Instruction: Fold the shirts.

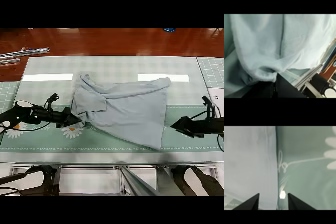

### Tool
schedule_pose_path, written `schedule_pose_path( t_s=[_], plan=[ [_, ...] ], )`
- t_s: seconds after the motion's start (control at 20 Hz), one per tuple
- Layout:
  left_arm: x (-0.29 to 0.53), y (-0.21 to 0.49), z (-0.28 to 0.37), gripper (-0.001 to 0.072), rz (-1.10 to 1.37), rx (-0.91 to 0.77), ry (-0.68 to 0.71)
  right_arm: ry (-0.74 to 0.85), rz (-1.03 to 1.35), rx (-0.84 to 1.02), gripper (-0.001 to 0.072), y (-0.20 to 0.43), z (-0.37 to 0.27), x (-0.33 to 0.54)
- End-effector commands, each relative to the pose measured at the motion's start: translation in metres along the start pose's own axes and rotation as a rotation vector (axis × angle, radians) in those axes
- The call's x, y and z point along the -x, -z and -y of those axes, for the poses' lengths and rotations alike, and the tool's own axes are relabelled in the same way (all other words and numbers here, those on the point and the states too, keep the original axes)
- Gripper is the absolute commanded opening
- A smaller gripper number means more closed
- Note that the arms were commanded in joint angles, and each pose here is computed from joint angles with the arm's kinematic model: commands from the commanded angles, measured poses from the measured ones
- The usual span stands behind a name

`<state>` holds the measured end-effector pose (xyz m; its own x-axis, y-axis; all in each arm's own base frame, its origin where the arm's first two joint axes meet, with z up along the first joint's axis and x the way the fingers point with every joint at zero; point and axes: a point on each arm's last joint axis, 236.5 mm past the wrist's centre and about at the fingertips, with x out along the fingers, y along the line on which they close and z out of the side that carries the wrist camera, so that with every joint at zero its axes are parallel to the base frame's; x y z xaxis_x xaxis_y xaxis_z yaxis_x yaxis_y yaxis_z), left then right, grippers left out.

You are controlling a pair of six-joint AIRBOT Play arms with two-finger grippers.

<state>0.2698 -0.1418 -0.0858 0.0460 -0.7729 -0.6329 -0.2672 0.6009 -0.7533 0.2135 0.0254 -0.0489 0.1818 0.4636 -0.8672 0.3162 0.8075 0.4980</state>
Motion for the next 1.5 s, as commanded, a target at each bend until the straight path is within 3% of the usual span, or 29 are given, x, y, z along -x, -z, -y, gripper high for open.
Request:
schedule_pose_path(
  t_s=[0.0,0.6,0.85,0.9,1.0,1.2,1.45],
  plan=[
    [-0.001,-0.006,0.007,0.0013,0.015,-0.038,-0.001,-0.029,-0.118,-0.07,0.0407,0.039,0.003,-0.019],
    [-0.001,-0.006,0.007,0.0013,0.015,-0.042,-0.003,0.036,-0.256,-0.034,0.0407,0.073,-0.006,-0.064],
    [-0.001,-0.007,0.007,0.0014,0.016,-0.042,-0.003,-0.087,-0.174,-0.003,0.0396,0.048,-0.05,-0.095],
    [-0.001,-0.007,0.007,0.0013,0.016,-0.042,-0.003,-0.144,-0.15,0.009,0.0337,0.039,-0.068,-0.097],
    [-0.001,-0.007,0.007,0.0013,0.017,-0.042,-0.003,-0.241,-0.109,0.077,0.003,0.022,-0.104,-0.094],
    [0.025,-0.03,0.059,0.0013,0.119,-0.188,0.1,-0.33,-0.025,0.273,0.0021,-0.019,-0.172,-0.042],
    [0.179,-0.082,0.238,0.0013,0.556,-0.506,0.366,-0.175,0.373,0.561,0.0021,-0.107,-0.248,0.118]
  ],
)
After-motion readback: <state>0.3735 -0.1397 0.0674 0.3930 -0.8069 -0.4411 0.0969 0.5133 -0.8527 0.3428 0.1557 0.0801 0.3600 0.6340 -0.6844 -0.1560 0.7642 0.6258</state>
